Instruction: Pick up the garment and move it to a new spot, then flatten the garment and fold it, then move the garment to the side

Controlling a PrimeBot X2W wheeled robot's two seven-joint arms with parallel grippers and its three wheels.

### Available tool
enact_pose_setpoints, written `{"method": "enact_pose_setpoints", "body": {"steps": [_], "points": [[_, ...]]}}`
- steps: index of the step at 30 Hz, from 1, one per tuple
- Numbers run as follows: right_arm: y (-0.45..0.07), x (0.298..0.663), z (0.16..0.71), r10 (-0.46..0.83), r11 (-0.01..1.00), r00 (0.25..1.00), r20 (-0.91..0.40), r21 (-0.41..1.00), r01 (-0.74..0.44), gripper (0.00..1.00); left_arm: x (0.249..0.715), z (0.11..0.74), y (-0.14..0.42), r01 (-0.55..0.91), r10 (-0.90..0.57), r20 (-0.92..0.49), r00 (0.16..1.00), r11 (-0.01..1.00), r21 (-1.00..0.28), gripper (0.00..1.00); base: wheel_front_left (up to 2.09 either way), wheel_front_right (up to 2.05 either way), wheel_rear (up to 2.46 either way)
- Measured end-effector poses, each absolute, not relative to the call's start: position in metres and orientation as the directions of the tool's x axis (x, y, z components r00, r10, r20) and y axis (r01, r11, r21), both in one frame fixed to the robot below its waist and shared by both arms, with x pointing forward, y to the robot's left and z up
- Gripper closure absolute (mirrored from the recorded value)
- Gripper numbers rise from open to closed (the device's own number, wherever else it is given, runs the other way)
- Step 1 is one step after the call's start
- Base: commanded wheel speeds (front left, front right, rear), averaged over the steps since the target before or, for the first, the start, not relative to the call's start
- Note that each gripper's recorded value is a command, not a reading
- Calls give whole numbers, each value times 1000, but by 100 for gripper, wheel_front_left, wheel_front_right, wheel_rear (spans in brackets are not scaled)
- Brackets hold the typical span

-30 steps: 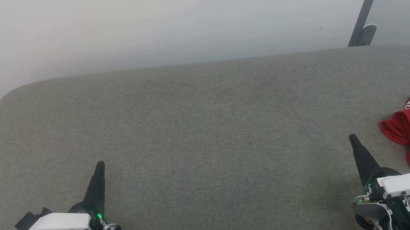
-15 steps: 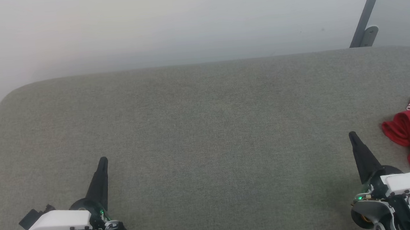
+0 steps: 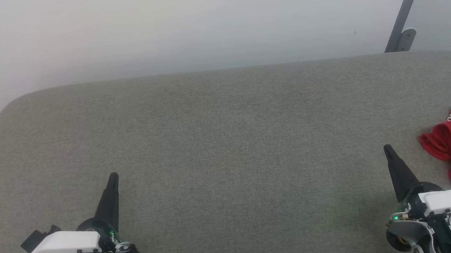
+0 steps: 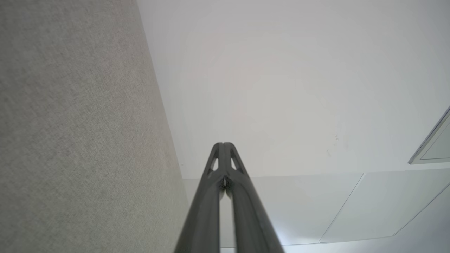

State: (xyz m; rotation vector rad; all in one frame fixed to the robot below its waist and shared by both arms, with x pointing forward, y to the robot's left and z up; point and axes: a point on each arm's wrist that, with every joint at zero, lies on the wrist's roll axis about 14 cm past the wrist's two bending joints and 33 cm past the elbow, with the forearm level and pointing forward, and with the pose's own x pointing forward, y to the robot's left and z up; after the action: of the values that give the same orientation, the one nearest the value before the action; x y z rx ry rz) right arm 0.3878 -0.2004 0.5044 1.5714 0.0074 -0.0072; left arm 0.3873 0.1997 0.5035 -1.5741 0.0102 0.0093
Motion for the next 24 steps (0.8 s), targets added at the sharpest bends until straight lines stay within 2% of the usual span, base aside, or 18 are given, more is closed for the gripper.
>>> {"method": "enact_pose_setpoints", "body": {"steps": [24], "points": [[-200, 388, 504, 0, -1, 1000, -9, 1000, 9, 100, 387, 503, 200, -12, -1, -12, 1000, -4, -1000, 100, 0, 0, 0]]}}
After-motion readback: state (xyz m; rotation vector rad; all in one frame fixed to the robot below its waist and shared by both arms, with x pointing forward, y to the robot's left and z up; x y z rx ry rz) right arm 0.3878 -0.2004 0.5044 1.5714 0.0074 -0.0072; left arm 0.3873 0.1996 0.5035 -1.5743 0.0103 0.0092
